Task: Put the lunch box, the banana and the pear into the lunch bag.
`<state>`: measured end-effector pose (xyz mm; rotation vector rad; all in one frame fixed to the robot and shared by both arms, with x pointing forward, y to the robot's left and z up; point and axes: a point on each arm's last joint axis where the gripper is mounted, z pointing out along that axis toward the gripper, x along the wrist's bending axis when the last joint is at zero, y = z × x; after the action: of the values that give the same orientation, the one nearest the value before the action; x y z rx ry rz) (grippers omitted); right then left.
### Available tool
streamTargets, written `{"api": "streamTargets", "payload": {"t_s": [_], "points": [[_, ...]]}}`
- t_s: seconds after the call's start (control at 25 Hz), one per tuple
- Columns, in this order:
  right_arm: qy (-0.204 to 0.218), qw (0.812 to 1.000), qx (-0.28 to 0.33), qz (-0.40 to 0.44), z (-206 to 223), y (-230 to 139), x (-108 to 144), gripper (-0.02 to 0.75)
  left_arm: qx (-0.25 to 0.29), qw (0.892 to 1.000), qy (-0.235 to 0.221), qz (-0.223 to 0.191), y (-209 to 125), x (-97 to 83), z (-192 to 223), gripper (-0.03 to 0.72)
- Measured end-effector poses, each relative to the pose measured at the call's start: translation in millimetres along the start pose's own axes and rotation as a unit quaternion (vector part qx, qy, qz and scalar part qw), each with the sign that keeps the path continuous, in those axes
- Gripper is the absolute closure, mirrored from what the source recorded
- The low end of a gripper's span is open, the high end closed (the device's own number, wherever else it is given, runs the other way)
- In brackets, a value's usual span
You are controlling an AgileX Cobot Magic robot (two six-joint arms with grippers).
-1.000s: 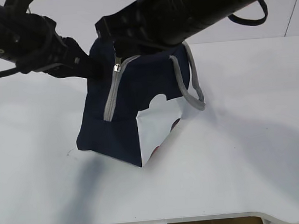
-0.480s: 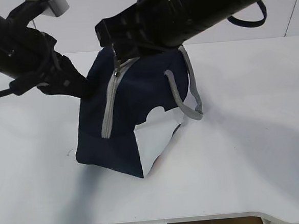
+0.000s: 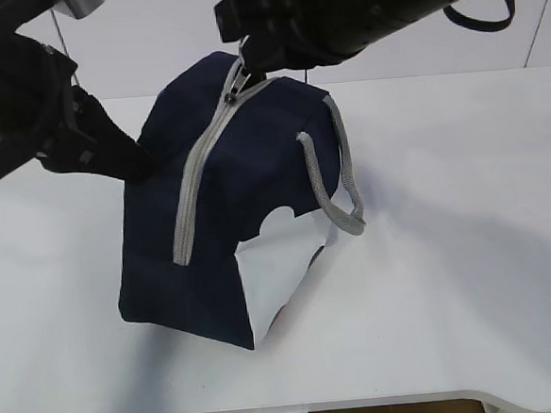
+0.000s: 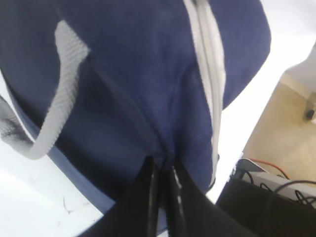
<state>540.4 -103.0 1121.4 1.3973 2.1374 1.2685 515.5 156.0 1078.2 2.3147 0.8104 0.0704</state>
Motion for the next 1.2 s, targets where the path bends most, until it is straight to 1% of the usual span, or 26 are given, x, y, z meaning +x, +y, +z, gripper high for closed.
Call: {"api": "streamTargets", "payload": {"t_s": [0.24,0.36,0.4,0.68,0.8,0.84,0.96,1.08,1.12,1.2], "points": [[-0.025,0.999,-0.002,0.019,8,2,-23,0.737,0.021,1.0,-0.011,0.005,-4,-2.0,0,0.691],[-0.033,0.999,-0.005,0.026,9,3,-30,0.737,0.032,0.999,-0.018,0.008,-6,-3.3,0,0.692],[-0.041,0.999,-0.009,0.032,11,3,-38,0.737,0.036,0.999,-0.019,0.009,-7,-3.4,0,0.692],[-0.068,0.996,-0.01,0.052,25,2,-64,0.737,0.053,0.998,-0.01,0.022,-10,-1.9,-1,0.692],[-0.079,0.995,-0.011,0.059,37,-1,-75,0.737,0.052,0.998,-0.003,0.029,-10,-3.0,-5,0.692],[-0.079,0.995,-0.011,0.059,37,-1,-75,0.737,0.05,0.998,-0.001,0.032,-9,-3.9,-8,0.692],[-0.092,0.993,-0.011,0.07,50,-3,-91,0.737,0.044,0.998,0.007,0.038,-9,-6.2,-15,0.692],[-0.1,0.992,-0.01,0.08,59,-1,-103,0.737,0.029,0.999,0.02,0.037,-8,-5.7,-25,0.692],[-0.1,0.992,-0.01,0.08,59,-1,-103,0.737,0.025,0.999,0.026,0.034,-9,-4.1,-28,0.692],[-0.104,0.99,-0.006,0.091,65,-1,-111,0.737,0.017,0.999,0.03,0.029,-9,-2.5,-31,0.692]]}}
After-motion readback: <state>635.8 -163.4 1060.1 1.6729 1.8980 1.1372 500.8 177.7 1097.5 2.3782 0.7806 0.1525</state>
